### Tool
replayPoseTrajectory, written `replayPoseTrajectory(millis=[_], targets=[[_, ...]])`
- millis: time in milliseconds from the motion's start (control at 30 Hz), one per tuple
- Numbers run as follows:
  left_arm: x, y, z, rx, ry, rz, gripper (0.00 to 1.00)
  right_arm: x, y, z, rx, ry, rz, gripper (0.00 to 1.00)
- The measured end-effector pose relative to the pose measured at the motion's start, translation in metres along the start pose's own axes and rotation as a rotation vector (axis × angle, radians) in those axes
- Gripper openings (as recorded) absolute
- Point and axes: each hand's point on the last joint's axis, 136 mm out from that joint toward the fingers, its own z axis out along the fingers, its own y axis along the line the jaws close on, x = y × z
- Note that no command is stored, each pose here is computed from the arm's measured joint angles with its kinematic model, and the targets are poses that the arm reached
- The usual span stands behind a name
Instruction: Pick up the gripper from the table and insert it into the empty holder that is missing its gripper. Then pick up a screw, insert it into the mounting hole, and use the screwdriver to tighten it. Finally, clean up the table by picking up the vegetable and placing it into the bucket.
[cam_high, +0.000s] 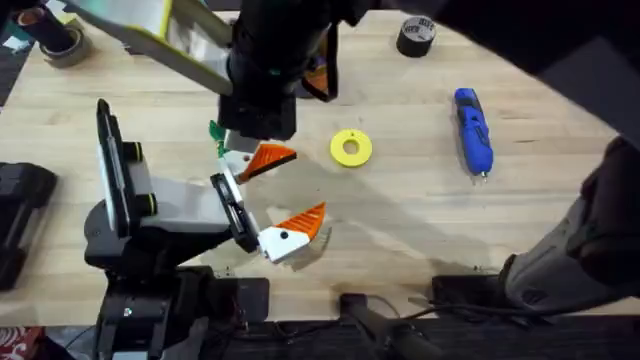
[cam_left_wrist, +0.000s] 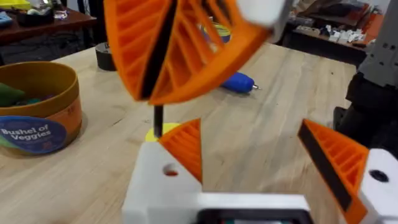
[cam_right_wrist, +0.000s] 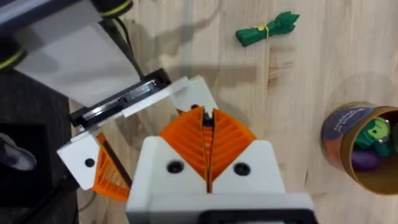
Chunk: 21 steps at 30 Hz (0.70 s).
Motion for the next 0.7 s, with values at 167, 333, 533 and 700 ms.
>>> replayPoseTrajectory(millis=[167,333,533,700], targets=[[0.000,0.000,0.000,0.000,0.000,0.000,0.943,-0.002,0.002,-0.015,0.017,-0.030,-0.007,0.005],[0.000,0.000,0.000,0.000,0.000,0.000,0.942,-0.003,0.004,-0.022,0.026,-0.045,-0.011,0.005],[0.000,0.000,0.000,0.000,0.000,0.000,0.942,0.000,0.004,-0.015,0.020,-0.034,-0.008,0.005],[0.000,0.000,0.000,0.000,0.000,0.000,0.943,0.002,0.003,-0.007,0.015,-0.027,0.005,0.005]])
